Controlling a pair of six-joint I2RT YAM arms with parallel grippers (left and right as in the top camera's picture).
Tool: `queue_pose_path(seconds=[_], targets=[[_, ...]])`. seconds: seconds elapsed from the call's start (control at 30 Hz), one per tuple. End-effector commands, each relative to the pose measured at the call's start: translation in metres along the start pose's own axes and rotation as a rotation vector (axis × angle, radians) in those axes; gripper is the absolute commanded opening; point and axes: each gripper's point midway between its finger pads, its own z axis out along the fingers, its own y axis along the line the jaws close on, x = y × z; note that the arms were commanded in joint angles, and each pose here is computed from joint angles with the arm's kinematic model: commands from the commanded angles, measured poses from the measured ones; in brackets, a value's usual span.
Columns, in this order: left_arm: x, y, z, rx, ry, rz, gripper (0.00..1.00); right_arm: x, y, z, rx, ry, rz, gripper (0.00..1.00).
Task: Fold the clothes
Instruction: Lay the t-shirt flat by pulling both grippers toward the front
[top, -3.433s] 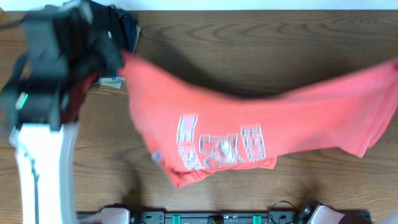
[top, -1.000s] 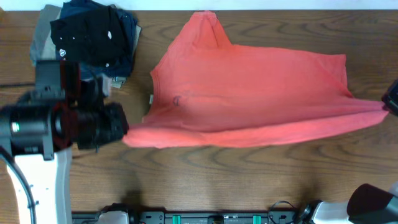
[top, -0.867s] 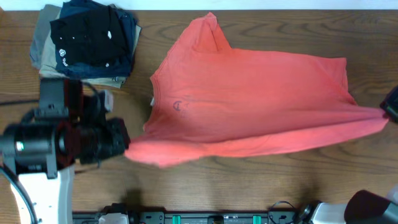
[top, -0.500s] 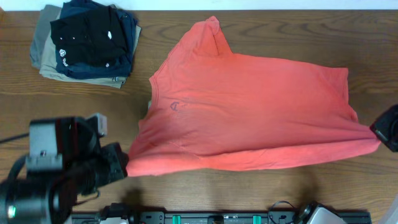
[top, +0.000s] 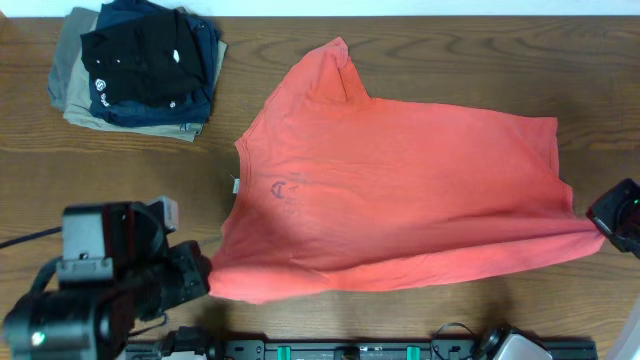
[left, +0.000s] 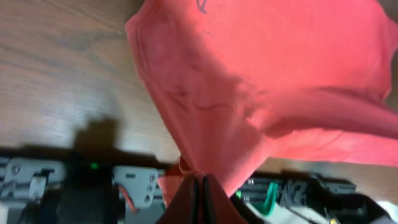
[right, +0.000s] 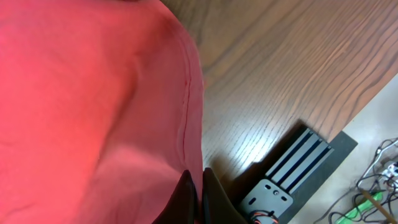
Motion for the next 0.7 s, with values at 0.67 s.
queue_pose_path(seconds=[0.67], targets=[[-0.051,0.032,0.065,-0.187,0.096,-0.089,0.06,0.018,-0.039,0.039,0.223,0.028,0.221,0.01]])
